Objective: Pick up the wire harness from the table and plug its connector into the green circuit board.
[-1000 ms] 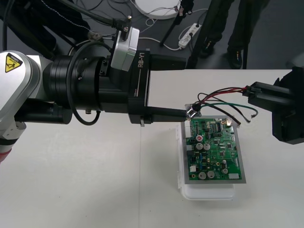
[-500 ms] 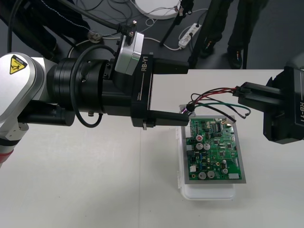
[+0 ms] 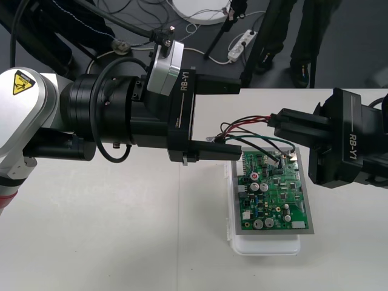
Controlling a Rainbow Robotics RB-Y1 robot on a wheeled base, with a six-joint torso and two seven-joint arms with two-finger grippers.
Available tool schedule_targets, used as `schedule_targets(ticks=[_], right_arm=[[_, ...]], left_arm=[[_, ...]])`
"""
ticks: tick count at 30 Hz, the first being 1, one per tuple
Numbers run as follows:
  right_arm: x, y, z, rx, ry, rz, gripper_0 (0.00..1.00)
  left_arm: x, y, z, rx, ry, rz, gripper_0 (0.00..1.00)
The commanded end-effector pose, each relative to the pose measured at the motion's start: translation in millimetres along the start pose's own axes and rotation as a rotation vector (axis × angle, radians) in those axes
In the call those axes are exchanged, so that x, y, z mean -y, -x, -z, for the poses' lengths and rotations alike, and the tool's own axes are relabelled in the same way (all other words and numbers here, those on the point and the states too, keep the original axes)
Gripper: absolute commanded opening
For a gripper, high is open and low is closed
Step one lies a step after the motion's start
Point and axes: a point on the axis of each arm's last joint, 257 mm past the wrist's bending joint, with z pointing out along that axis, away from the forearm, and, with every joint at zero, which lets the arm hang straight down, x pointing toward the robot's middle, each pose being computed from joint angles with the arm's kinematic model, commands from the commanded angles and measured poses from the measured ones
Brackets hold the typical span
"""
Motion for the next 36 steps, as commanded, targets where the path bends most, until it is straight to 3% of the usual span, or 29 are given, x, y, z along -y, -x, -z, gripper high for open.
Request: schedule_targets(ticks=[1, 36], right_arm=[[-16, 10, -19, 0.034, 0.058, -0.046, 0.0], [-15, 10, -40, 0.037, 0.072, -0.065, 0.0]], left_arm=[[-5, 19, -12, 0.032, 0.003, -0.044, 1.0], [-4, 20, -13, 0.036, 0.0, -0.041, 1.0]])
